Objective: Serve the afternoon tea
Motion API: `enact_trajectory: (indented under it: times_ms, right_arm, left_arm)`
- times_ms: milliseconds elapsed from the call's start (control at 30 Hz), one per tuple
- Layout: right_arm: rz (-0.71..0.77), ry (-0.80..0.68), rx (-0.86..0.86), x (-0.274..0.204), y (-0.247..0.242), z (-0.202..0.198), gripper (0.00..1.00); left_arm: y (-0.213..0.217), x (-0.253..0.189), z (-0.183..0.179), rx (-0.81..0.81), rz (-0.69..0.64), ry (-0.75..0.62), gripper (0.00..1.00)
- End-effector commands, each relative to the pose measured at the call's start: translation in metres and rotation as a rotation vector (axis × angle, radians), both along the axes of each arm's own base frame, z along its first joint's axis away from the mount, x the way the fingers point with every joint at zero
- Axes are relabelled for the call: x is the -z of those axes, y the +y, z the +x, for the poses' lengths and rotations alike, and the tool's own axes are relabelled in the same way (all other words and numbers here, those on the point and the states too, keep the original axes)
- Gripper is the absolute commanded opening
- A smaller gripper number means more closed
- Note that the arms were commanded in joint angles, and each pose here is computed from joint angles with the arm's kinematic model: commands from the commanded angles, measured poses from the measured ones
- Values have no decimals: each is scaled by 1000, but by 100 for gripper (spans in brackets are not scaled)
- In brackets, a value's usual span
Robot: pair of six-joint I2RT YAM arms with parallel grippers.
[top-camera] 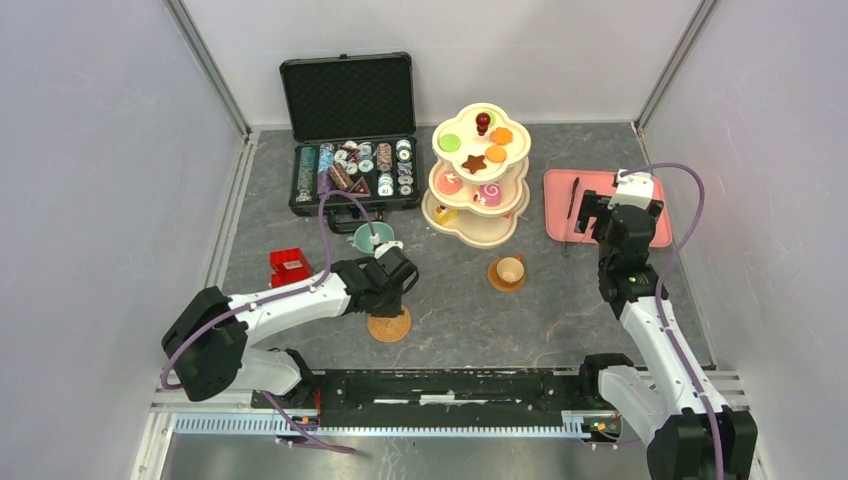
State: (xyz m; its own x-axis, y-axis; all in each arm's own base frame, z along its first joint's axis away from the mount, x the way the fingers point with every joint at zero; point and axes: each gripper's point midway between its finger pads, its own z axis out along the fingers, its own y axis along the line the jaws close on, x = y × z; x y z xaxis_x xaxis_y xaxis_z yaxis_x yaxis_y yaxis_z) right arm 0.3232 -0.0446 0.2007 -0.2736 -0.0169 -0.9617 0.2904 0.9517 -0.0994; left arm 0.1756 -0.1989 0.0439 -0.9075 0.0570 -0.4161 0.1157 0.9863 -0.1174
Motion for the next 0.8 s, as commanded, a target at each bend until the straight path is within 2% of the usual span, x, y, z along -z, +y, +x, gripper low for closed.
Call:
enact_trajectory:
  times_ms: [0,333,533,767]
  right_arm:
    - [10,-23,-6,-3,1,4,98]
    - [18,-22,-14,-2,1,6,98]
    - [21,-22,-14,-1,1,6,98]
    - [18,-16,-7,1,-1,6,98]
  left_arm:
    - [-1,9,0,-66,-36,3,2]
    - [3,33,-6,-84,-18,38,2]
    - [-33,28,11,-31,-90,21,2]
    - [-89,11,57,43,-109,-46,2]
